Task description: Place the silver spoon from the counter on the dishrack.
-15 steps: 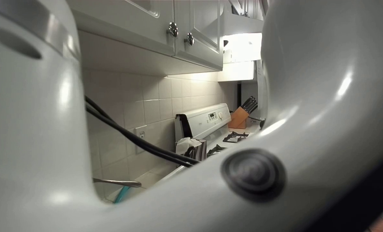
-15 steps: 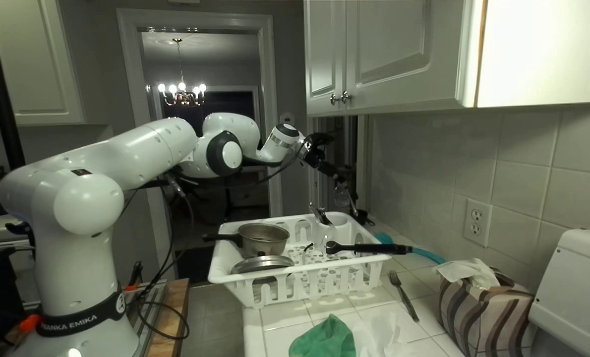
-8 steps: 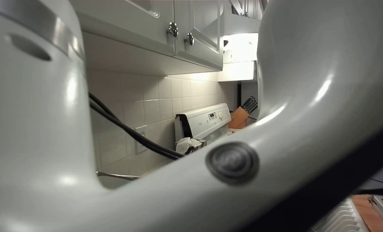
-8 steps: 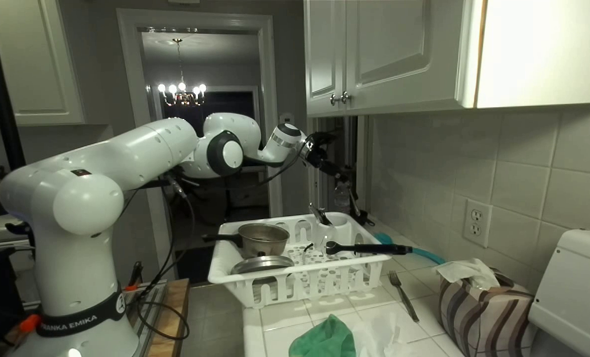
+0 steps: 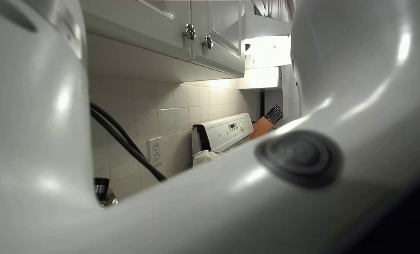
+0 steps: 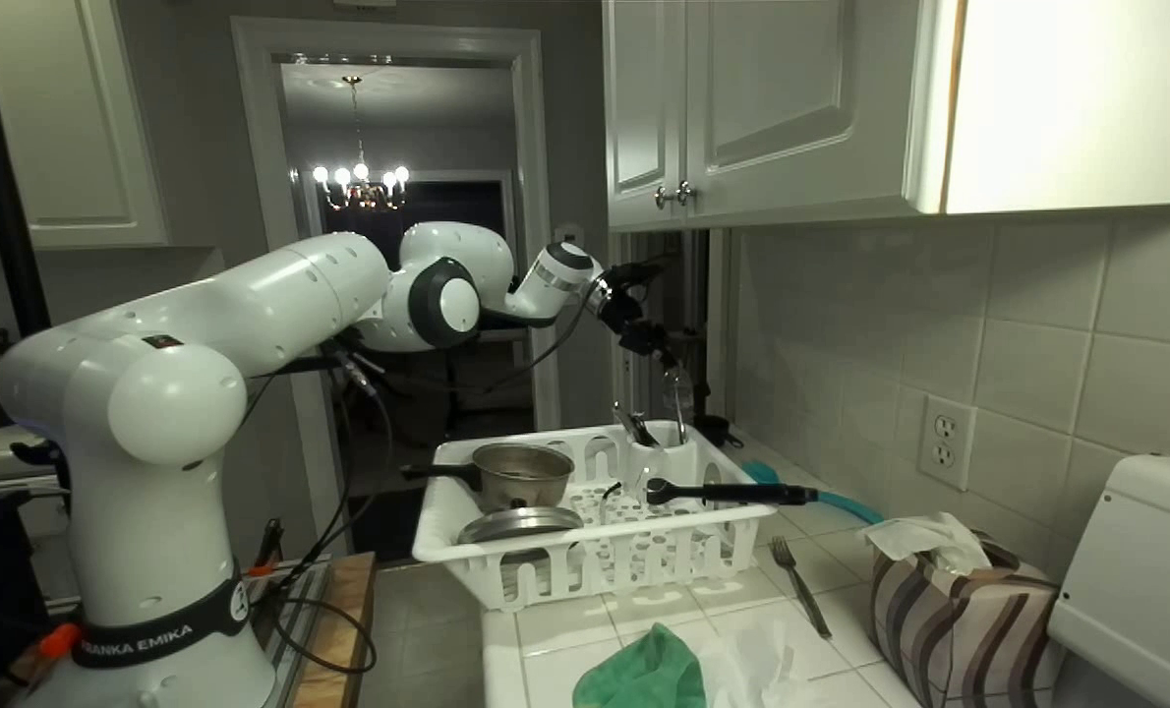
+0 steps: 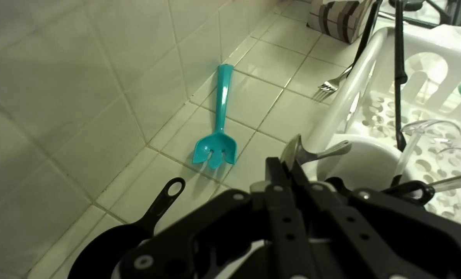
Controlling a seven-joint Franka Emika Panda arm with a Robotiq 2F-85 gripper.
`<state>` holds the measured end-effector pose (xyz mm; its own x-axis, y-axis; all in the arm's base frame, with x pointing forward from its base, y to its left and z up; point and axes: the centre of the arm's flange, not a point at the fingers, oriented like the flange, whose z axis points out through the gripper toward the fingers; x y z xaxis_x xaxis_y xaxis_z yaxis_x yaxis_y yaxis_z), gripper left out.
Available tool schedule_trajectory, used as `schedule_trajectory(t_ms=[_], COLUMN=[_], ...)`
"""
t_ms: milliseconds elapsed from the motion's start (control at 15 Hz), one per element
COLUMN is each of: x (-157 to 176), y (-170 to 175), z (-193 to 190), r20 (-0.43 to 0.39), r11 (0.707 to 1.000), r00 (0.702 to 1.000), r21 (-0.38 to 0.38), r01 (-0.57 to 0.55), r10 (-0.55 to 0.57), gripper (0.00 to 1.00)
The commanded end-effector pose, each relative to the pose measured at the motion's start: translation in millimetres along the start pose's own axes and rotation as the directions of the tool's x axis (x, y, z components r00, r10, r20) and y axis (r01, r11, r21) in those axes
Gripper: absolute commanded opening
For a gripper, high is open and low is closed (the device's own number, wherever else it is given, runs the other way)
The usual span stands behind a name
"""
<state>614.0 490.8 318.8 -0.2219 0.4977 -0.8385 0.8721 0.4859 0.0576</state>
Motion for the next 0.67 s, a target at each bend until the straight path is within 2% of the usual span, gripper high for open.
schedule_trajectory(t_ms=[0, 400, 600], x=[-14.4, -21.2, -20.9], y=[-48.9, -48.2, -53.8], z=[10.8, 12.9, 11.4], r20=[-0.011, -0.047, -0.100], r11=[0.995, 0.979, 0.969], r00=[0.995, 0.978, 0.964], r21=[-0.015, 0.022, 0.054], r01=[-0.100, -0.203, -0.243], r10=[0.100, 0.204, 0.247], gripper=[0.01, 0.01, 0.01])
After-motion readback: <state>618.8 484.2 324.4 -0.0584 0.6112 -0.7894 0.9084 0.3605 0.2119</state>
